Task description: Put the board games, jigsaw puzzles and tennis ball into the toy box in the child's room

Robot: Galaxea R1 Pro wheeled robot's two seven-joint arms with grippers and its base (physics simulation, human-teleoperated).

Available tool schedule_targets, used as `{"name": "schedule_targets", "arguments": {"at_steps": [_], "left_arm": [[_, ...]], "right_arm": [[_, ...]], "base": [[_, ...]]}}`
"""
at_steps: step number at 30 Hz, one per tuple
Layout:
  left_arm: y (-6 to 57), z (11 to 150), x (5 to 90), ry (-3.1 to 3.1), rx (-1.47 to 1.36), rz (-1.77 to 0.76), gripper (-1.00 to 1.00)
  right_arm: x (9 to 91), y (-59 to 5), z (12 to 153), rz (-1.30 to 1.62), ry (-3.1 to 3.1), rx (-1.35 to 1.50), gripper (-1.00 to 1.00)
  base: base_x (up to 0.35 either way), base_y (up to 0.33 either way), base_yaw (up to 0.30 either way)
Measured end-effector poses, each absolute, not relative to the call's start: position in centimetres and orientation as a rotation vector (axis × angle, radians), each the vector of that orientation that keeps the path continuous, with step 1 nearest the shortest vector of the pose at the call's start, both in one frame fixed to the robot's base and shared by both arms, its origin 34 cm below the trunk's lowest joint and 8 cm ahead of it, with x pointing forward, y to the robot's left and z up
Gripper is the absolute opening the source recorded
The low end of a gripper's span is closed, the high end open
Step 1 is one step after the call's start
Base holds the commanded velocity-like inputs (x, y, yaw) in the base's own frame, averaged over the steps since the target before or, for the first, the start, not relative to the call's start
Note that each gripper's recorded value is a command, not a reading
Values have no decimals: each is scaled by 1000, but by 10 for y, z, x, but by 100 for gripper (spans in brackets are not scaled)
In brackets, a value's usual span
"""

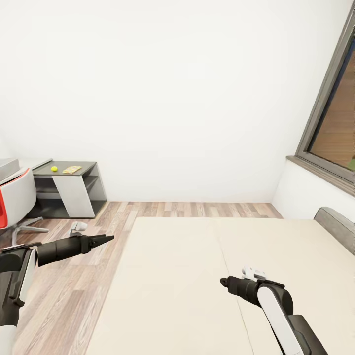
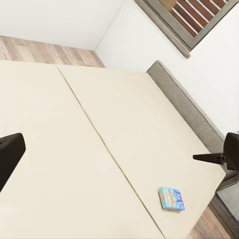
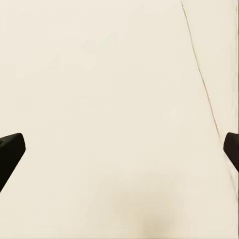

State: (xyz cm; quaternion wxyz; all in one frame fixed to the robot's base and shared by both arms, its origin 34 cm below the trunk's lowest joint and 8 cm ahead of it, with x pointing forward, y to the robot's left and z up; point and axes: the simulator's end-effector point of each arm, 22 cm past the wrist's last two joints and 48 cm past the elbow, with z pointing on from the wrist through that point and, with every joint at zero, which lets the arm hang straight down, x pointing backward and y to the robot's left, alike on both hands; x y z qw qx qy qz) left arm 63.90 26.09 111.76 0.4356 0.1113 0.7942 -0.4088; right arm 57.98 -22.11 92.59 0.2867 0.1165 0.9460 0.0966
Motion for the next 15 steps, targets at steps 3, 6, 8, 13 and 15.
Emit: {"name": "schedule_targets", "arguments": {"at_steps": [3, 6, 8, 13, 15], "left_arm": [[261, 1118, 639, 1976, 277, -1018, 100], [261, 1118, 639, 1977, 277, -1018, 100], [261, 1118, 639, 1977, 277, -1018, 100], [261, 1118, 639, 1977, 277, -1018, 100], [261, 1118, 639, 1977, 277, -1017, 100]], "right_arm": [[580, -221, 926, 258, 2528, 311, 100], [580, -221, 926, 259, 2528, 311, 100], [580, -221, 926, 259, 2528, 311, 100], [580, -221, 926, 259, 2528, 311, 100], [580, -221, 926, 260, 2528, 312, 100]], "base": [[0, -294, 0], [0, -294, 0], [0, -294, 0], [0, -294, 0], [0, -294, 0]]}}
